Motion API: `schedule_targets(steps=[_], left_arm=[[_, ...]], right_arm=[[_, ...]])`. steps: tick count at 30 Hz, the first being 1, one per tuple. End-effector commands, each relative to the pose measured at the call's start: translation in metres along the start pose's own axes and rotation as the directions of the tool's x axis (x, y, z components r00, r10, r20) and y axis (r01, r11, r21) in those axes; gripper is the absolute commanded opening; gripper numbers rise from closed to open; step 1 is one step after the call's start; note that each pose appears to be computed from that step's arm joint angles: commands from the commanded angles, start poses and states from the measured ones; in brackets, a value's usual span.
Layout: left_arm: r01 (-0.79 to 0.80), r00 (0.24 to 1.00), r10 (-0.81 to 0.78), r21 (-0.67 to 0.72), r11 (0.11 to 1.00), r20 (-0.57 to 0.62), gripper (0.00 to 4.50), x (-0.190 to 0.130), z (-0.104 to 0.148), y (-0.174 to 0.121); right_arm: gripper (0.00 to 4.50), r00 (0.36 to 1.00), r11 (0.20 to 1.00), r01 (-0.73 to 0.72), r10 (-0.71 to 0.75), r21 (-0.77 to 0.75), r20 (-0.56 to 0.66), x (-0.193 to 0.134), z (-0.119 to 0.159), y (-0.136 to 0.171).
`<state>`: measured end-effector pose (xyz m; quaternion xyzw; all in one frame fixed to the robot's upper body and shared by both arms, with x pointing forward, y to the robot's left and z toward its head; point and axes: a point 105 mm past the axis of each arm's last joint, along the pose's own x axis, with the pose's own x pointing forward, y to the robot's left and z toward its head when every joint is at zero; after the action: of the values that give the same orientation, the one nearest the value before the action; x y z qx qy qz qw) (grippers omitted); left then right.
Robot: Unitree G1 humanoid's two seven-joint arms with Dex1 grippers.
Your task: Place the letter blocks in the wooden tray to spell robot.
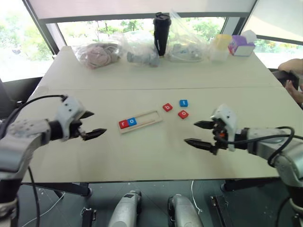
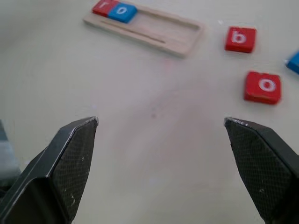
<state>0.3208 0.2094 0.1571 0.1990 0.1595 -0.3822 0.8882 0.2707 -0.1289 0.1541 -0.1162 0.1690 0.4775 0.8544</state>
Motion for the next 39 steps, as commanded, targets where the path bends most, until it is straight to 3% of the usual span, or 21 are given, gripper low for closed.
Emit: schedule_targets(steps=[1,11,19,20,23,24,32,39], left_arm=[[0.034,0.999,-0.033,0.030,0.999,-0.036,4.50,0.021,-0.008,0.002],[0.254,0.967,-0.252,0.171,0.952,-0.036,4.50,0.074,0.005,-0.010],[0.276,0.959,-0.257,0.182,0.944,-0.120,4.50,0.098,-0.016,-0.008],[0.280,0.957,-0.261,0.175,0.944,-0.127,4.25,0.099,-0.018,-0.008],[0.298,0.952,-0.278,0.174,0.938,-0.132,3.25,0.100,-0.022,-0.009],[0.301,0.951,-0.281,0.175,0.937,-0.129,3.14,0.100,-0.022,-0.009],[0.424,0.905,-0.420,0.243,0.872,-0.073,3.14,0.082,-0.002,-0.025],[0.508,0.861,-0.460,0.381,0.773,-0.214,3.14,0.056,-0.016,-0.037]], right_arm=[[4.47,1.000,0.998,-0.009,0.010,-0.056,0.017,0.008,0.009,0.013],[4.47,0.999,0.997,0.004,-0.001,-0.072,0.041,0.017,0.007,0.029],[4.47,0.998,0.997,0.047,-0.044,-0.064,0.046,0.016,0.004,0.027],[4.49,0.998,0.997,0.052,-0.049,-0.064,0.046,0.015,0.004,0.027],[4.50,0.997,0.996,0.064,-0.062,-0.062,0.047,0.014,0.003,0.026],[4.50,0.997,0.996,0.068,-0.065,-0.063,0.047,0.013,0.003,0.026],[4.50,0.994,0.991,0.111,-0.109,-0.069,0.029,0.005,0.002,0.012],[4.50,0.968,0.969,0.245,-0.243,-0.027,0.064,-0.002,0.004,-0.023]])
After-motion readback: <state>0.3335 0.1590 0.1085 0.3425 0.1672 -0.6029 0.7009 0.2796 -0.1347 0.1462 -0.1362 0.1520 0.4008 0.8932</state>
